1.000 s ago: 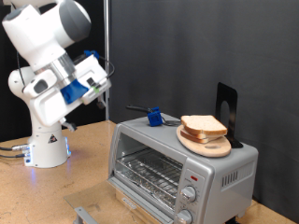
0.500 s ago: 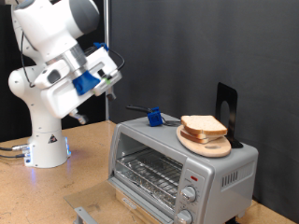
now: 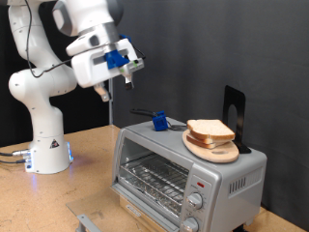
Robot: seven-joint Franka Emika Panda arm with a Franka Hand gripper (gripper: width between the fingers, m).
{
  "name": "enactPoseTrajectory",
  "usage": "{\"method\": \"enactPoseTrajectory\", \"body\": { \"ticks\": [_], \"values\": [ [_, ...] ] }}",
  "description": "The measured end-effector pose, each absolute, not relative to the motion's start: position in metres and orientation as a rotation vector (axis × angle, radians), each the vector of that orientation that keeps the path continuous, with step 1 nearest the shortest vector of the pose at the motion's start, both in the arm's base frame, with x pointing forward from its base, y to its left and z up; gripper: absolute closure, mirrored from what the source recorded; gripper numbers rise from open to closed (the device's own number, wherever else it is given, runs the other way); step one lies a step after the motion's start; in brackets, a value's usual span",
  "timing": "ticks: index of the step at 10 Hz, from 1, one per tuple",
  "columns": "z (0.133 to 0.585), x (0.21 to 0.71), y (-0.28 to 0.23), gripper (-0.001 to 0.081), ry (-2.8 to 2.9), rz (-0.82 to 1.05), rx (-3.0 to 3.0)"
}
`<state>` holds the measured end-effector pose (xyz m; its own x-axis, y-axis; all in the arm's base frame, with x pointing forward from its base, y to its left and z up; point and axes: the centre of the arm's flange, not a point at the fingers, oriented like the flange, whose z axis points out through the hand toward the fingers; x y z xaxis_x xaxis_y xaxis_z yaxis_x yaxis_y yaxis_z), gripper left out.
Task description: Make a piece of toast with the oven
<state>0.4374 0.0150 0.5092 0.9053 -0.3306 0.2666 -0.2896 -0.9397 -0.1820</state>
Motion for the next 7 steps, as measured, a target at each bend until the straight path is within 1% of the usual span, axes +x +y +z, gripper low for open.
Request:
{"method": "enactPoseTrajectory", "body": {
  "ticks": [1, 3, 5, 7],
  "values": [
    [0.513, 0.435, 0.020, -0.0002, 0.443, -0.500, -3.007],
    [0.512, 0.435, 0.022, -0.0002, 0.427, -0.458, -2.942],
    [0.523, 0.430, 0.054, -0.0002, 0.198, -0.406, -2.895],
    [0.542, 0.420, 0.083, -0.0002, 0.064, -0.427, -2.873]
  ]
}}
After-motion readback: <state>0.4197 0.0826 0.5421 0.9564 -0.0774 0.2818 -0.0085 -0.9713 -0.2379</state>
